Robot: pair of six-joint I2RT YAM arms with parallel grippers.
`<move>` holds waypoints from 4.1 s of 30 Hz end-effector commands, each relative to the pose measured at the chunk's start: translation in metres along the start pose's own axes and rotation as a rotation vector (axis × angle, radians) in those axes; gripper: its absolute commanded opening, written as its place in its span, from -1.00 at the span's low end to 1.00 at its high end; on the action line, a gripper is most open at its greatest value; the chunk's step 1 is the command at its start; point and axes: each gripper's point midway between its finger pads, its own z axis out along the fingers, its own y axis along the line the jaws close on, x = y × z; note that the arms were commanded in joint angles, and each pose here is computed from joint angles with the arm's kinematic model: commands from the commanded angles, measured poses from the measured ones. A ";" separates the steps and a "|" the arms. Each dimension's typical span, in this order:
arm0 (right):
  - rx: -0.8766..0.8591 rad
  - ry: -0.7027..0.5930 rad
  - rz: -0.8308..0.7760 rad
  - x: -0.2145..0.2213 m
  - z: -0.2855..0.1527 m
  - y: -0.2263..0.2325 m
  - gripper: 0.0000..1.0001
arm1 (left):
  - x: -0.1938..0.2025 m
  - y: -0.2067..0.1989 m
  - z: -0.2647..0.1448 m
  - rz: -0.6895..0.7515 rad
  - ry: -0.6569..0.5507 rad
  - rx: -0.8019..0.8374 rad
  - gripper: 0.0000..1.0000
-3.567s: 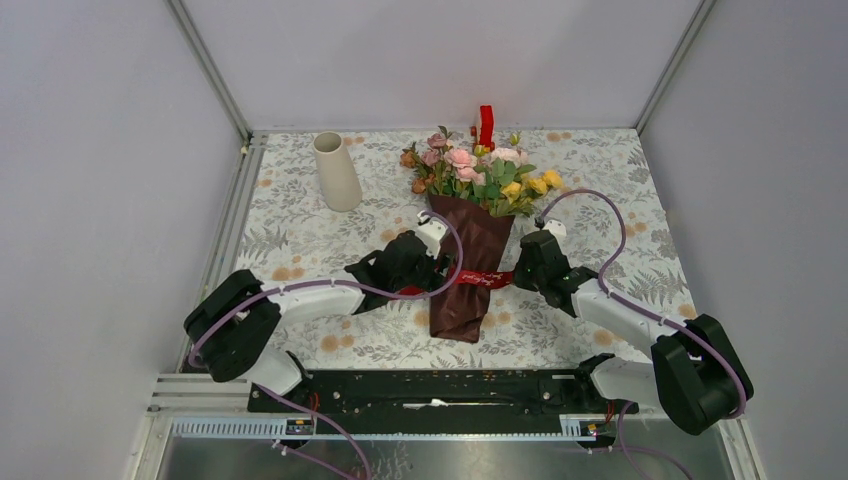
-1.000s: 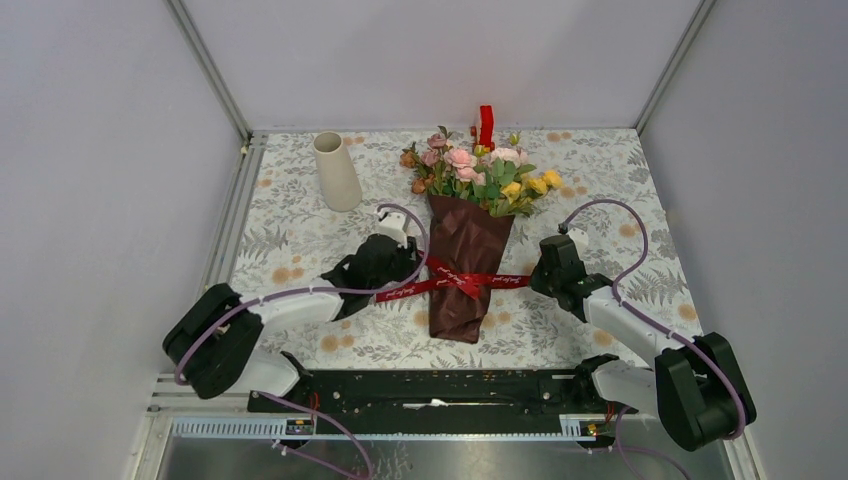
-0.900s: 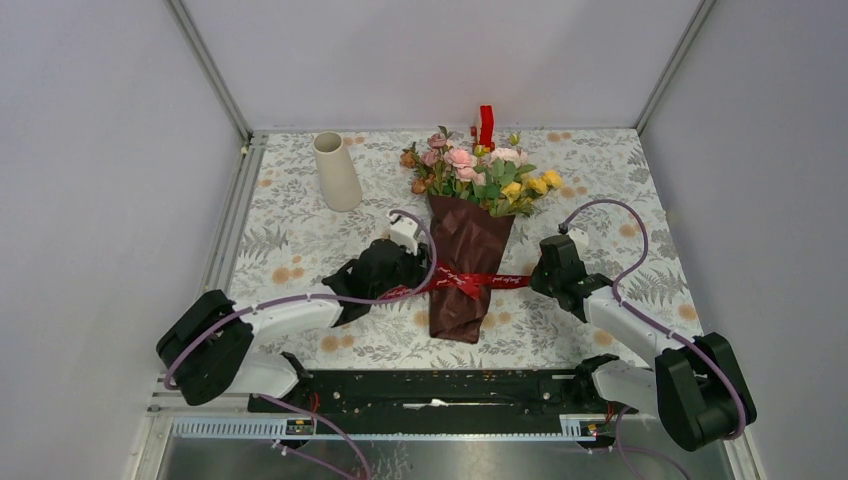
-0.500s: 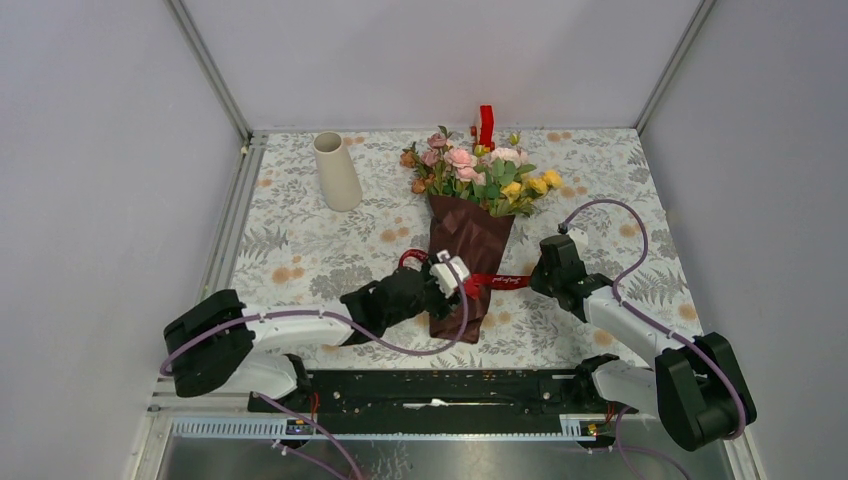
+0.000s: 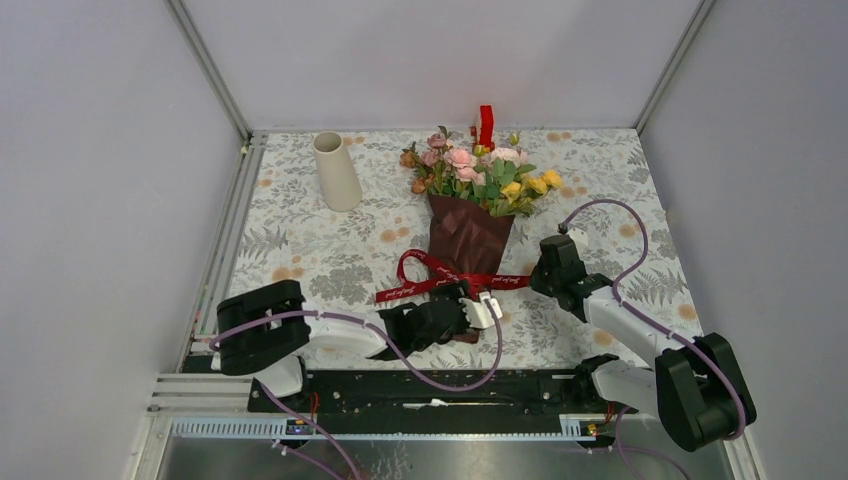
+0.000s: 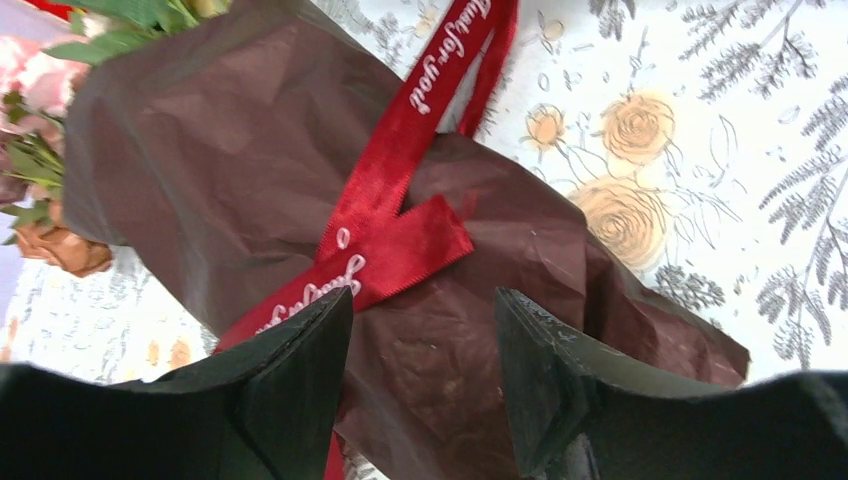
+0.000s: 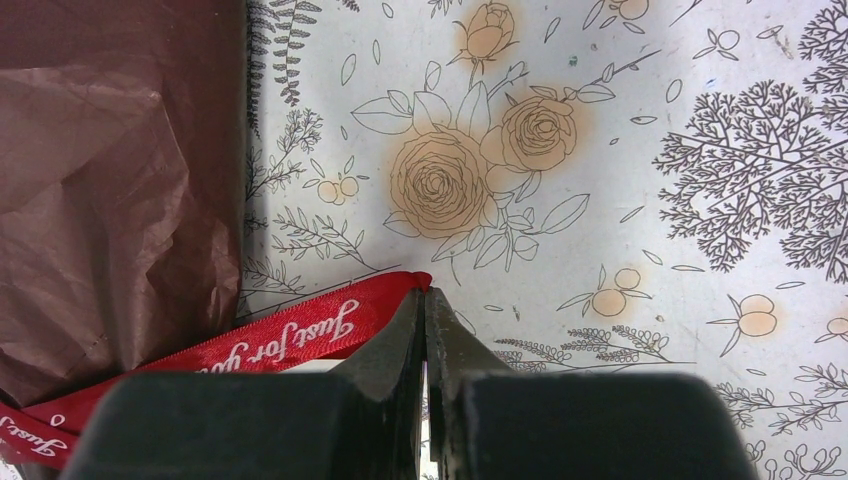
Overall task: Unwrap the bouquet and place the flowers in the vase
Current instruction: Untie the ribbon from the wrapping paper.
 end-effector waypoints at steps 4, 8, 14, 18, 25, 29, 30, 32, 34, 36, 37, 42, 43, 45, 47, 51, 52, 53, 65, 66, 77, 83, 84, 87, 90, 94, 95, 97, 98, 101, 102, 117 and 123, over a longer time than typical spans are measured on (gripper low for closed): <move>-0.029 -0.030 0.028 -0.009 -0.001 0.006 -1.00 | -0.032 0.023 0.014 0.005 -0.061 -0.120 0.16; -0.025 -0.030 0.029 -0.009 -0.001 0.005 -1.00 | -0.035 0.020 0.018 0.021 -0.064 -0.107 0.14; -0.027 -0.030 0.030 -0.009 -0.001 0.004 -1.00 | -0.035 0.015 0.022 0.022 -0.062 -0.083 0.02; -0.029 -0.032 0.032 -0.009 -0.002 0.004 -1.00 | -0.033 0.013 0.029 0.015 -0.037 -0.087 -0.04; -0.035 -0.037 0.036 -0.010 -0.004 0.004 -1.00 | -0.032 0.019 0.034 -0.011 -0.022 -0.141 -0.44; -0.035 -0.036 0.036 -0.009 -0.004 0.004 -1.00 | -0.035 0.024 0.034 -0.042 -0.033 -0.172 -1.00; -0.034 -0.035 0.037 -0.009 -0.004 0.003 -1.00 | -0.037 0.027 0.032 -0.054 -0.042 -0.187 -1.00; -0.033 -0.039 0.038 -0.010 -0.004 0.003 -1.00 | -0.042 0.035 0.027 -0.086 -0.063 -0.220 -1.00; -0.031 -0.043 0.038 -0.010 -0.004 0.002 -1.00 | -0.047 0.044 0.021 -0.126 -0.080 -0.250 -1.00; -0.028 -0.046 0.039 -0.010 -0.004 0.001 -1.00 | -0.051 0.049 0.016 -0.176 -0.090 -0.251 -1.00; -0.026 -0.047 0.038 -0.011 -0.004 0.001 -1.00 | -0.053 0.052 0.013 -0.202 -0.095 -0.250 -1.00; 0.028 -0.055 0.021 -0.017 -0.006 -0.011 -1.00 | -0.050 0.068 0.003 -0.314 -0.072 -0.246 -1.00; 0.040 -0.057 0.022 -0.018 -0.006 -0.014 -1.00 | -0.048 0.072 0.001 -0.349 -0.064 -0.239 -1.00; 0.068 -0.060 0.034 -0.020 -0.007 -0.022 -1.00 | -0.043 0.082 -0.004 -0.428 -0.059 -0.229 -1.00; 0.087 -0.064 0.069 -0.021 -0.007 -0.028 -1.00 | -0.033 0.089 -0.009 -0.506 -0.057 -0.212 -1.00; 0.147 -0.060 0.157 -0.020 -0.005 -0.043 -1.00 | -0.013 0.100 -0.017 -0.652 -0.027 -0.185 -1.00; 0.169 -0.063 0.179 -0.020 -0.005 -0.049 -1.00 | -0.007 0.100 -0.019 -0.675 -0.020 -0.184 -1.00; 0.177 -0.065 0.202 -0.020 -0.005 -0.052 -1.00 | -0.003 0.102 -0.022 -0.699 -0.017 -0.184 -1.00; 0.178 -0.175 0.278 -0.035 -0.025 -0.068 -0.30 | 0.051 0.116 -0.024 -0.904 0.094 -0.180 -0.26; 0.167 -0.190 0.275 -0.038 -0.029 -0.067 -0.19 | 0.057 0.117 -0.022 -0.915 0.125 -0.182 -0.23; -0.021 -0.224 0.212 -0.053 -0.046 -0.035 0.28 | 0.075 0.130 0.004 -0.836 0.199 -0.184 -0.02; -0.092 -0.165 0.178 -0.049 -0.040 -0.018 0.33 | 0.087 0.135 0.011 -0.767 0.246 -0.208 0.03; -0.121 -0.149 0.163 -0.047 -0.040 -0.013 0.34 | 0.089 0.135 0.012 -0.761 0.257 -0.210 0.03; -0.245 -0.092 0.095 -0.042 -0.039 0.011 0.40 | 0.096 0.135 0.013 -0.749 0.285 -0.221 0.06; -0.325 -0.027 0.055 -0.035 -0.037 0.027 0.43 | 0.098 0.135 0.015 -0.742 0.292 -0.219 0.09; -0.356 0.006 0.055 -0.031 -0.032 0.034 0.44 | 0.098 0.135 0.019 -0.734 0.295 -0.218 0.16; -0.363 0.014 0.057 -0.030 -0.030 0.035 0.44 | 0.099 0.135 0.020 -0.731 0.295 -0.219 0.19; -0.372 0.045 0.060 -0.024 -0.028 0.037 0.44 | 0.098 0.134 0.024 -0.725 0.293 -0.208 0.23; -0.387 0.034 0.059 -0.028 -0.027 0.040 0.44 | 0.099 0.133 0.026 -0.720 0.295 -0.201 0.24; -0.386 0.042 0.054 -0.026 -0.024 0.040 0.43 | 0.098 0.129 0.032 -0.712 0.293 -0.174 0.03; -0.385 0.042 0.053 -0.026 -0.024 0.040 0.42 | 0.099 0.129 0.033 -0.713 0.301 -0.176 -0.15; -0.458 0.038 -0.102 -0.017 -0.035 0.069 0.38 | 0.136 0.150 -0.005 -0.941 0.359 -0.403 -1.00; -0.555 -0.034 -0.341 -0.007 -0.056 0.115 0.48 | 0.150 0.148 -0.027 -1.177 0.311 -0.431 -1.00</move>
